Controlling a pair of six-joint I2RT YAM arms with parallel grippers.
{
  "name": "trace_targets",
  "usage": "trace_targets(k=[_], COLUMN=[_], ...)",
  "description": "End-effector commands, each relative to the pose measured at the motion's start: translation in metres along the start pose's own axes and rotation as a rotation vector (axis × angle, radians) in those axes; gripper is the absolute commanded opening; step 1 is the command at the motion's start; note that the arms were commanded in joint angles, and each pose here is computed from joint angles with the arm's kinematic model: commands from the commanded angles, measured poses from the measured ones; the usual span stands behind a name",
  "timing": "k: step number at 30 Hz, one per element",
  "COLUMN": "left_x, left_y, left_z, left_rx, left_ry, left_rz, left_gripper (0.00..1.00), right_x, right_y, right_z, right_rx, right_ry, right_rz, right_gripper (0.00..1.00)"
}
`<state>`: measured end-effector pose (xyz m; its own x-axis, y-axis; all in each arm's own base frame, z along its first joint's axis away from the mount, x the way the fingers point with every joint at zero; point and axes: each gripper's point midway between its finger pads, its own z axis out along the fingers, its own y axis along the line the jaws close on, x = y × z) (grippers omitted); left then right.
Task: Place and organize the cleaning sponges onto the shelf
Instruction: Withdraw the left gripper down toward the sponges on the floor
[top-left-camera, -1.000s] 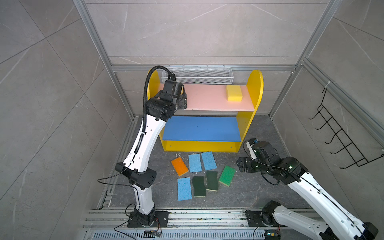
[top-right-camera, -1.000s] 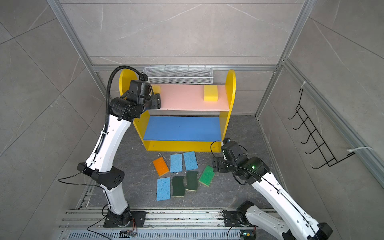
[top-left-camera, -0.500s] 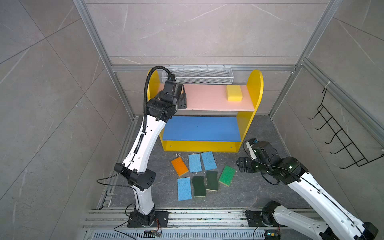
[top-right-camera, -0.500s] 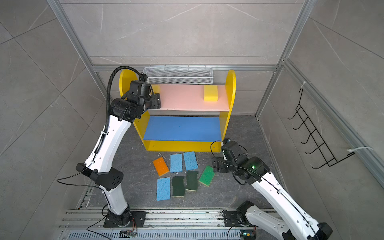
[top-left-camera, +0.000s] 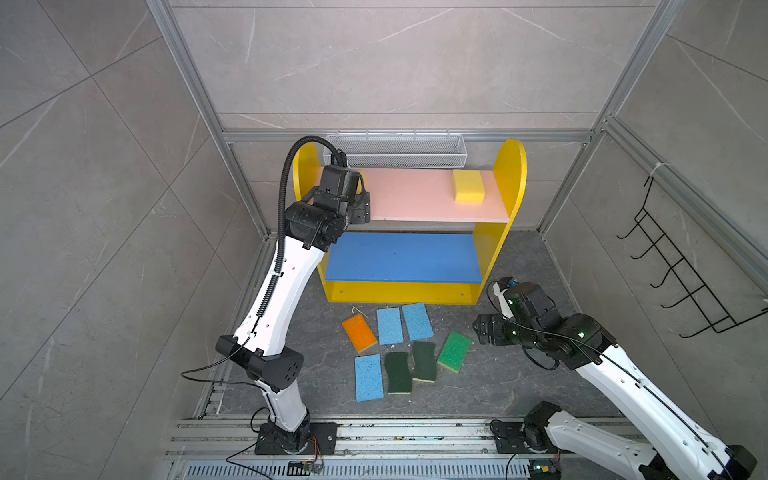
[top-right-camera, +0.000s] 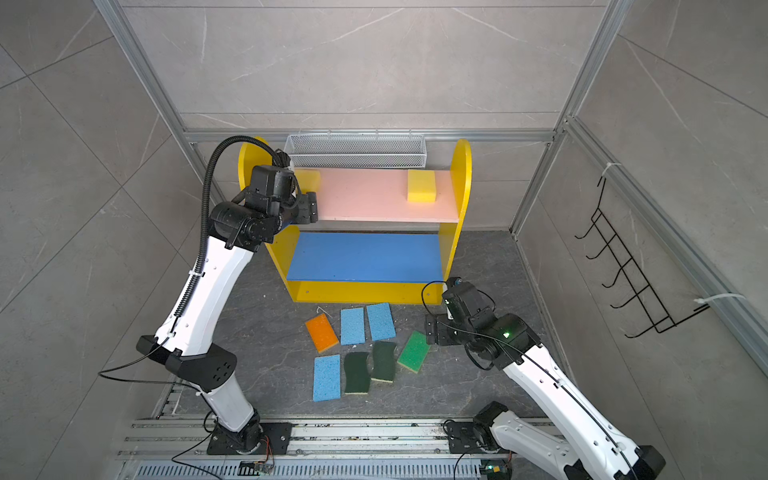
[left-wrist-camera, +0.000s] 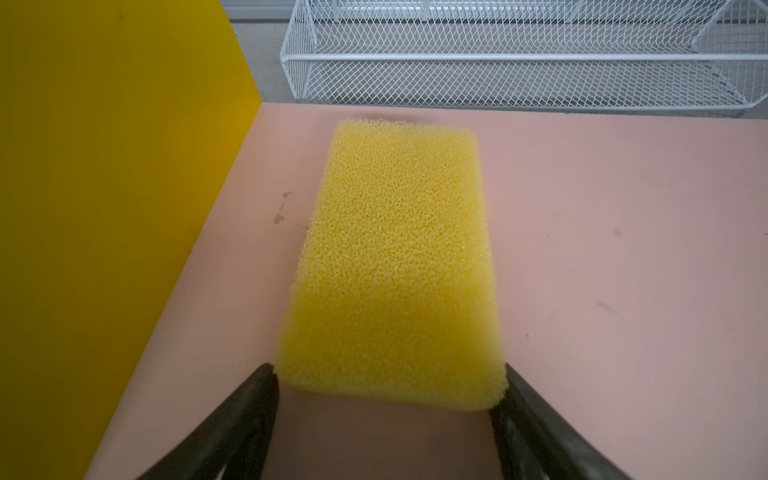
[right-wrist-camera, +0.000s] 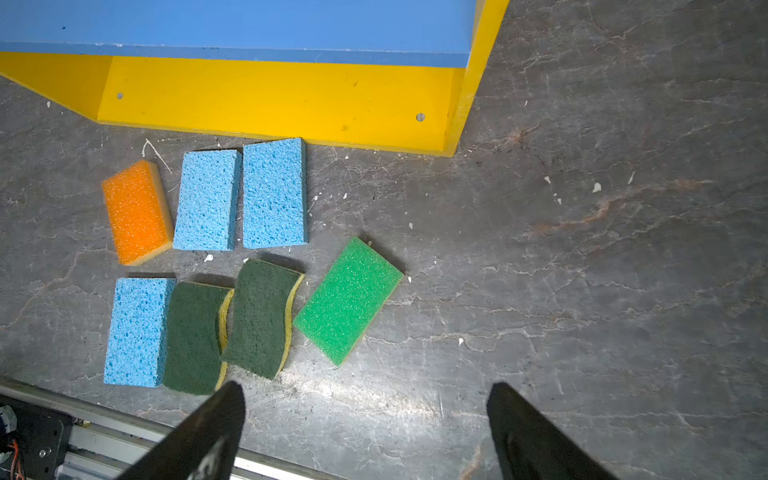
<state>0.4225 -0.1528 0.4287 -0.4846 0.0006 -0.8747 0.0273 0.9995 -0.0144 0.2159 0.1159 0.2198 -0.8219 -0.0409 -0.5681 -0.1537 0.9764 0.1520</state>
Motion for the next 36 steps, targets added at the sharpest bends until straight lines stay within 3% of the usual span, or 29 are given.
trace_targets(k=[1, 10, 16, 25, 36], left_x=[0.034, 0.045, 0.057, 0.116, 0.161], left_y=[0.003, -0.003, 0.018, 0.055, 0.086], left_z=[-0.006, -0.05, -0.088, -0.115, -0.139], left_rx=[0.018, 0.118, 0.116, 0.04, -0.02], left_ry=[0.126, 0.116, 0.09, 0.194, 0.226], left_rz=[0.028, 0.013, -0.052, -0.08, -0.14], left_gripper=[0.82, 0.82, 0.81, 0.78, 0.74], right_x=[0.002, 0.005, 0.009, 0.015, 0.019], right_y=[-0.003, -0.008, -0.006, -0.003, 0.004], right_z=[-0.009, -0.012, -0.008, -0.006, -0.001], right_rx=[0.004, 0.024, 0.005, -0.02, -0.057], right_ry=[-0.002, -0.003, 0.01, 0.019, 0.034], right_rz=[0.023, 0.029, 0.052, 0.091, 0.148], right_gripper=[0.93, 0.93, 0.92, 0.91, 0.89])
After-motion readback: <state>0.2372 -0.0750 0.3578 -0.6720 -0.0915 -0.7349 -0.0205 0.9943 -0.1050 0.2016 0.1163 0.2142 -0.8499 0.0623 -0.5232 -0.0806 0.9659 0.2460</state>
